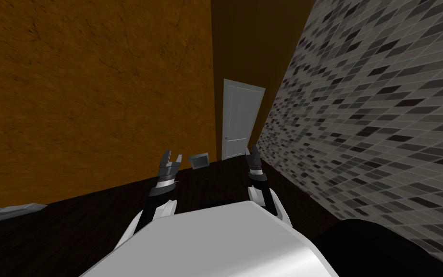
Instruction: Pull the door open
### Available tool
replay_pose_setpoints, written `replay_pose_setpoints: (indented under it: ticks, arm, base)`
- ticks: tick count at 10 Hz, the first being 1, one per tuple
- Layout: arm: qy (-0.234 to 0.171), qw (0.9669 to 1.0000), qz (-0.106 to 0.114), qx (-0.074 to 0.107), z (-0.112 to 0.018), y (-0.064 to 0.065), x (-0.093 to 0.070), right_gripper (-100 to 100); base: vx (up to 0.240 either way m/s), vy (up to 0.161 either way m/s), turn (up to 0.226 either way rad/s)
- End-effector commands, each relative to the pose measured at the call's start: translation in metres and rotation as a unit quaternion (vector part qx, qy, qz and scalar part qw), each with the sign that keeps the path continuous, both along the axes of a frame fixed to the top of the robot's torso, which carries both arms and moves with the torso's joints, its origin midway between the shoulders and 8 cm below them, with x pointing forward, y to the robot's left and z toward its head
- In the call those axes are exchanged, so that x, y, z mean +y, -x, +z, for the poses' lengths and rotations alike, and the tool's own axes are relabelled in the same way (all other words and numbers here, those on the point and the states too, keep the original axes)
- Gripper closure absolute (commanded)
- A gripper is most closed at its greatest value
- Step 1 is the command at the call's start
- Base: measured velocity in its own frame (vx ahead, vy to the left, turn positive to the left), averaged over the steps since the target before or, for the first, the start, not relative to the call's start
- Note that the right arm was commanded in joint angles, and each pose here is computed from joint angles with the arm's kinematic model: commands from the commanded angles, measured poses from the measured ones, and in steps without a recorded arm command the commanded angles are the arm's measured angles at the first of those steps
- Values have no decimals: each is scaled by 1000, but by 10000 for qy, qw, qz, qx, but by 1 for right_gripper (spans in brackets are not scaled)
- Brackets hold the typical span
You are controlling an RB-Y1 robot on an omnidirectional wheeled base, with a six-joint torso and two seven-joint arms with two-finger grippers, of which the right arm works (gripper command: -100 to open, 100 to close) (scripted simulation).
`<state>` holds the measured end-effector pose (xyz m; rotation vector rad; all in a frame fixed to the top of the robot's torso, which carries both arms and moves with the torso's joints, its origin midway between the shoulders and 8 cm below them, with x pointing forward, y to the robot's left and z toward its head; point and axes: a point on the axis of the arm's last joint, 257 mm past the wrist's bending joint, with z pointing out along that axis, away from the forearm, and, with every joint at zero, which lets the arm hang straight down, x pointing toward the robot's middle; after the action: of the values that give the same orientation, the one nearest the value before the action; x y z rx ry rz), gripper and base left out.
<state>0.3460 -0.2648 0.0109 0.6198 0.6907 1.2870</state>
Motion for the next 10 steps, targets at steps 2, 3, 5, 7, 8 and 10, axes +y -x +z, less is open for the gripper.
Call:
replay_pose_setpoints:
  ticks: [2,3,5,7,8,10]
  arm:
    - [-16,9999,63,140,-17,-9,0,-100]
    - [-24,9998,89,202,-24,-13,-1,-100]
    - [-47,9993,139,334,-40,-20,-2,-100]
    - [-64,9989,173,430,-52,-26,-3,-100]
    - [-75,9986,190,485,-58,-28,-3,-100]
    - [-97,9979,223,594,-72,-34,-4,-100]
  base:
    - [112,-66,53]
    - [149,27,37]
    - [143,-3,44]
    - [124,-34,44]
    - [101,-29,41]
    - [88,-29,40]
